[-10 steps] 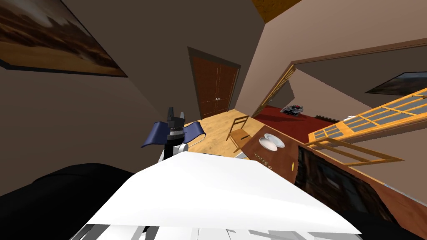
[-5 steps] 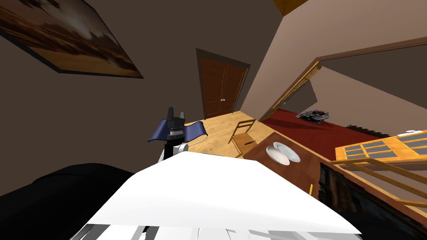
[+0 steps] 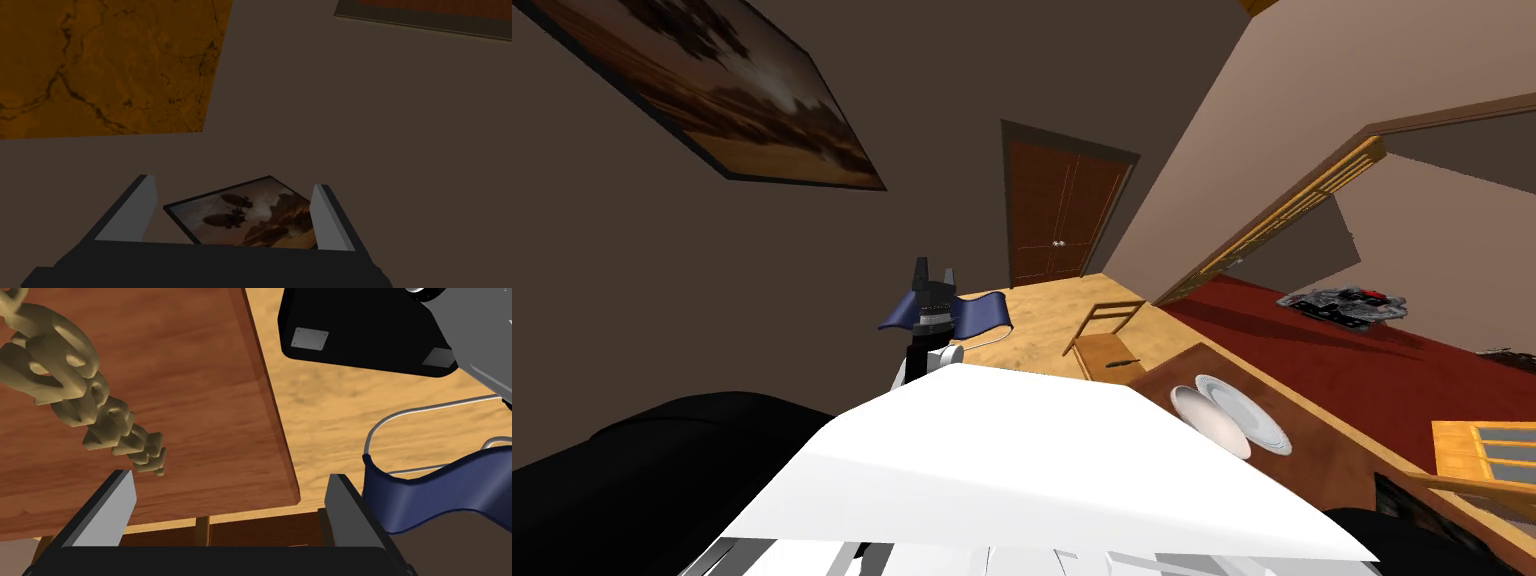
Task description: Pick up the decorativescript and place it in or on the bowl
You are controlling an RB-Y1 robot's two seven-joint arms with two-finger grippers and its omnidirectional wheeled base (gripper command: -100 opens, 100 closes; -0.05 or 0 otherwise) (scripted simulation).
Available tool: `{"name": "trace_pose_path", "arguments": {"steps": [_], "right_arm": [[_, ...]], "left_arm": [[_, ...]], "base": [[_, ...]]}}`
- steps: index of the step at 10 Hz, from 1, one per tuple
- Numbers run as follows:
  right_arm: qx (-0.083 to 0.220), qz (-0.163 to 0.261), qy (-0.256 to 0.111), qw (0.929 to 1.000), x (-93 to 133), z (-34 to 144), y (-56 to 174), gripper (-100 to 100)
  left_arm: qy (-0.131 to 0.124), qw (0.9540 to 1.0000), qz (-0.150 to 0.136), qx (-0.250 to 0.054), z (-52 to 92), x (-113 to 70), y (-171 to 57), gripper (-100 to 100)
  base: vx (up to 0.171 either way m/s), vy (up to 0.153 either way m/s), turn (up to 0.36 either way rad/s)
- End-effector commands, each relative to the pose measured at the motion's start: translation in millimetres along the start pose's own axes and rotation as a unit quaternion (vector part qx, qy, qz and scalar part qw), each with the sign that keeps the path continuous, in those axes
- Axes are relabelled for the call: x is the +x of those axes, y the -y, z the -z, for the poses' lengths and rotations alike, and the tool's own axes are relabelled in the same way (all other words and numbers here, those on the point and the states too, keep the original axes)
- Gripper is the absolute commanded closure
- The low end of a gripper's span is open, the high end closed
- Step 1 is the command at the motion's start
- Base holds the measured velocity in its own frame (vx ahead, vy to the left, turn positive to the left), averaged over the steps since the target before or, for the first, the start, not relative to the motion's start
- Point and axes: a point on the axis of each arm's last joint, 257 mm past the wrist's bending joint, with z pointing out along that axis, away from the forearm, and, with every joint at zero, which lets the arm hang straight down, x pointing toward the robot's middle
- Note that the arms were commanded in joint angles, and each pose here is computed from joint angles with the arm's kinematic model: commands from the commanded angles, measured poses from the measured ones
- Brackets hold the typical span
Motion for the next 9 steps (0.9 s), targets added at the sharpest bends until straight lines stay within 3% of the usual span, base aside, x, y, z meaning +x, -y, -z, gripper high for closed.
{"name": "trace_pose_path", "arguments": {"steps": [1, 3, 5, 9], "right_arm": [[0.014, -0.003, -0.036, 0.9992, 36, 9.0, 6, -100], [0.021, -0.007, -0.075, 0.9969, 74, 14.7, 8, -100], [0.021, -0.007, -0.075, 0.9969, 74, 14.7, 8, -100], [0.019, -0.026, -0.127, 0.9914, 128, 22.1, -5, -100]], "left_arm": [[0.0, 1.0, 0.0, 0.0, 0.0, 0.0, 0, 0], [0.0, 1.0, 0.0, 0.0, 0.0, 0.0, 0, 0], [0.0, 1.0, 0.0, 0.0, 0.0, 0.0, 0, 0], [0.0, 1.0, 0.0, 0.0, 0.0, 0.0, 0, 0]], "base": [[0.132, -0.136, 0.228], [0.12, -0.12, 0.138], [0.048, -0.051, 0.037], [0.058, -0.049, 0.096]]}}
